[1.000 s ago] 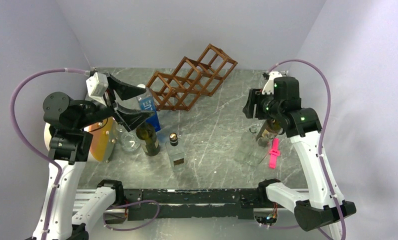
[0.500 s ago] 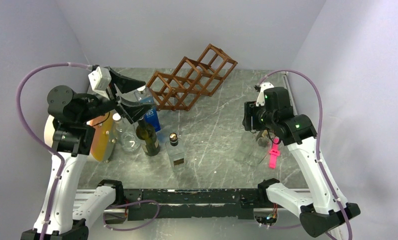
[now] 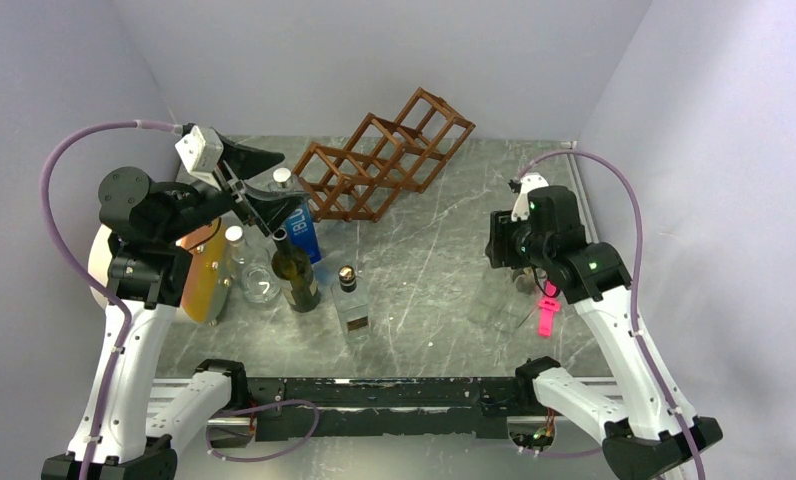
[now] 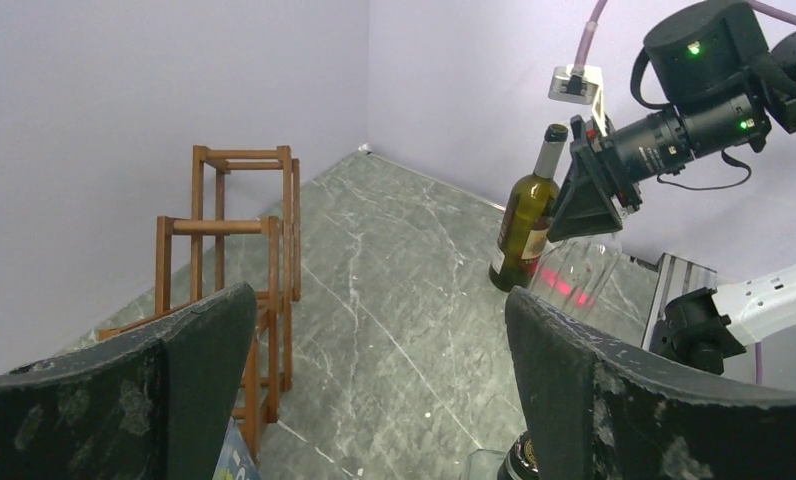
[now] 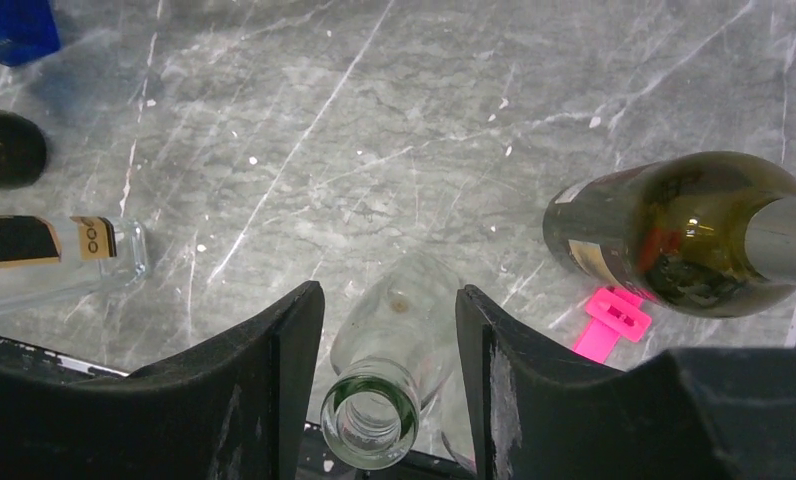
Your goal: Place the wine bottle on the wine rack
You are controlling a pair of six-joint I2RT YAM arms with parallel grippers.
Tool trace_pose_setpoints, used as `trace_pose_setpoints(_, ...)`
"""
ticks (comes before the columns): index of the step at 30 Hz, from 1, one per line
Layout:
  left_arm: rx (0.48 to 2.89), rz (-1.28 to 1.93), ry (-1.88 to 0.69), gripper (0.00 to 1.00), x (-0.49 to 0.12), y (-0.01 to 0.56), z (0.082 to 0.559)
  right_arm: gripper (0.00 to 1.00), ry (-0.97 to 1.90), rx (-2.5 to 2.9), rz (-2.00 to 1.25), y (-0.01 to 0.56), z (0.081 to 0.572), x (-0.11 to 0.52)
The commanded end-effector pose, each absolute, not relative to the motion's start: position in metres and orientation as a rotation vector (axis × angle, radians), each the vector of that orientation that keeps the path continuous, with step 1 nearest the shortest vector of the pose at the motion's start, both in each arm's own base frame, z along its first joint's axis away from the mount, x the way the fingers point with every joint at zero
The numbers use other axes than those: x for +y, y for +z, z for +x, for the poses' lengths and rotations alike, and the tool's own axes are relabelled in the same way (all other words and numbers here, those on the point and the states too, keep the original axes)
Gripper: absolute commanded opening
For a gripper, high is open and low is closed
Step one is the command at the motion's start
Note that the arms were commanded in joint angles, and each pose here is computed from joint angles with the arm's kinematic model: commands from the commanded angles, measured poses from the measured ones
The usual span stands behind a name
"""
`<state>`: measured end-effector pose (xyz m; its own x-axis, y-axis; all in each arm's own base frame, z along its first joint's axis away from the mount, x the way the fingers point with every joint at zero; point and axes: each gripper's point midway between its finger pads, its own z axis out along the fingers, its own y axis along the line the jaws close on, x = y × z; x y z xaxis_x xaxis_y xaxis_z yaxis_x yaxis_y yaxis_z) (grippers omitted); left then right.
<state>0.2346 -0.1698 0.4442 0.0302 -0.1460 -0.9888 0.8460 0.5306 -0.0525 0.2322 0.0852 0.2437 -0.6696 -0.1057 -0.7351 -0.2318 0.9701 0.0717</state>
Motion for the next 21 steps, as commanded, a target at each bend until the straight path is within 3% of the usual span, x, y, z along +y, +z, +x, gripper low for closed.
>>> trace_pose_setpoints(1, 1.279, 0.667, -0.843, 0.97, -0.169, 0.46, 0.235, 0.55, 0.234, 2.204, -0.259, 0.255, 0.236, 0.09)
trace_pose_setpoints(9, 1.241, 0.664, -0.86, 0.96, -0.17, 0.473, 0.228, 0.48, 0.257, 2.164, -0.256, 0.253, 0.245, 0.096)
trace_pose_setpoints(21, 1.205, 0.681, -0.845, 0.97, -0.169, 0.482, 0.223, 0.55, 0.245, 2.118, 0.029, 0.242, 0.265, 0.089)
